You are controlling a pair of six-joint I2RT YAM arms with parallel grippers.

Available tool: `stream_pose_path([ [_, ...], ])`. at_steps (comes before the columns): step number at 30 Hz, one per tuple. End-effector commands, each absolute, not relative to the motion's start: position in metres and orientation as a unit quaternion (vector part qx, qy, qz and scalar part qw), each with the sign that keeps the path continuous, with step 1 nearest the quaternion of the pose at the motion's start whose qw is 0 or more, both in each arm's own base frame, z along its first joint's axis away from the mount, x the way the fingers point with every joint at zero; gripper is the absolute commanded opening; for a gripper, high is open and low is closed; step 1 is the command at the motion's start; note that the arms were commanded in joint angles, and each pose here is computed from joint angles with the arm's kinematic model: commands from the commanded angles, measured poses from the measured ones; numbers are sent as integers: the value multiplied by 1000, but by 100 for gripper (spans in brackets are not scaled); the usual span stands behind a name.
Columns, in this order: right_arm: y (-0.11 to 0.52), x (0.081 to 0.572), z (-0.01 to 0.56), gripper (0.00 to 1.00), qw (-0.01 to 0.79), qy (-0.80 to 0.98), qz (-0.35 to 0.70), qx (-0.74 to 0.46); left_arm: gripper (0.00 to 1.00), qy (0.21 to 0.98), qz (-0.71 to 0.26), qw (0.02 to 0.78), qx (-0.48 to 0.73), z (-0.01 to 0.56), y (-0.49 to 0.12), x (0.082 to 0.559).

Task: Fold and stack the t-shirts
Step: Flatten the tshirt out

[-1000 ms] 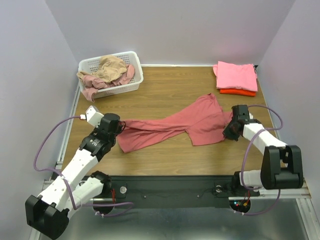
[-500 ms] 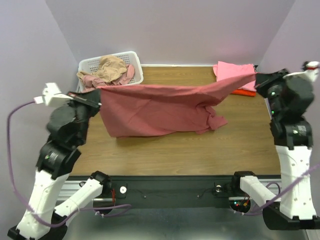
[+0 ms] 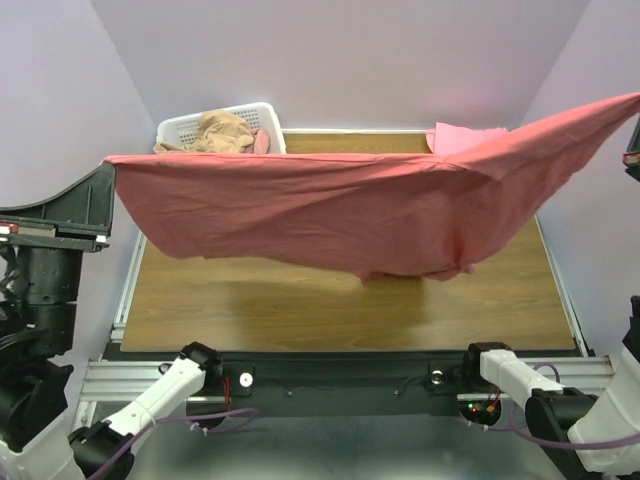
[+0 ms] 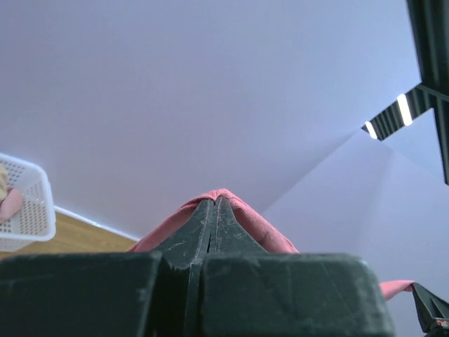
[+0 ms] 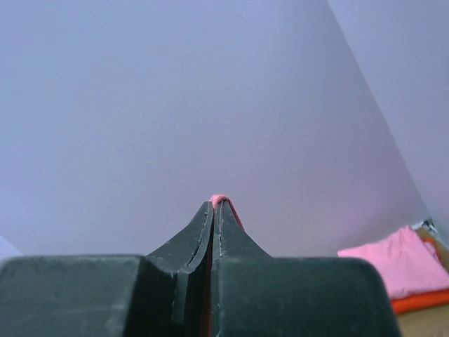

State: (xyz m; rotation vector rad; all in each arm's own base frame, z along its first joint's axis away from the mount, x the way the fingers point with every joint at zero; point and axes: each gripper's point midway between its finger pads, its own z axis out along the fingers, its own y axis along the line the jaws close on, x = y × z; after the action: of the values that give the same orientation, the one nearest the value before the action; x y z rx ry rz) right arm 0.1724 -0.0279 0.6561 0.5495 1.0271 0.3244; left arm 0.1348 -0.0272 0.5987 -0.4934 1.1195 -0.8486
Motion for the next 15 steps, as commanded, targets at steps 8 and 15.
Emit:
stream_pose_path([
  [8,-22,262,617,0,776,568,123,246,0,547,-364,727,-197,597,-60,190],
  [15,-9,370,593,0,751,609,130,221,0,609,-257,712,-236,555,-80,296],
])
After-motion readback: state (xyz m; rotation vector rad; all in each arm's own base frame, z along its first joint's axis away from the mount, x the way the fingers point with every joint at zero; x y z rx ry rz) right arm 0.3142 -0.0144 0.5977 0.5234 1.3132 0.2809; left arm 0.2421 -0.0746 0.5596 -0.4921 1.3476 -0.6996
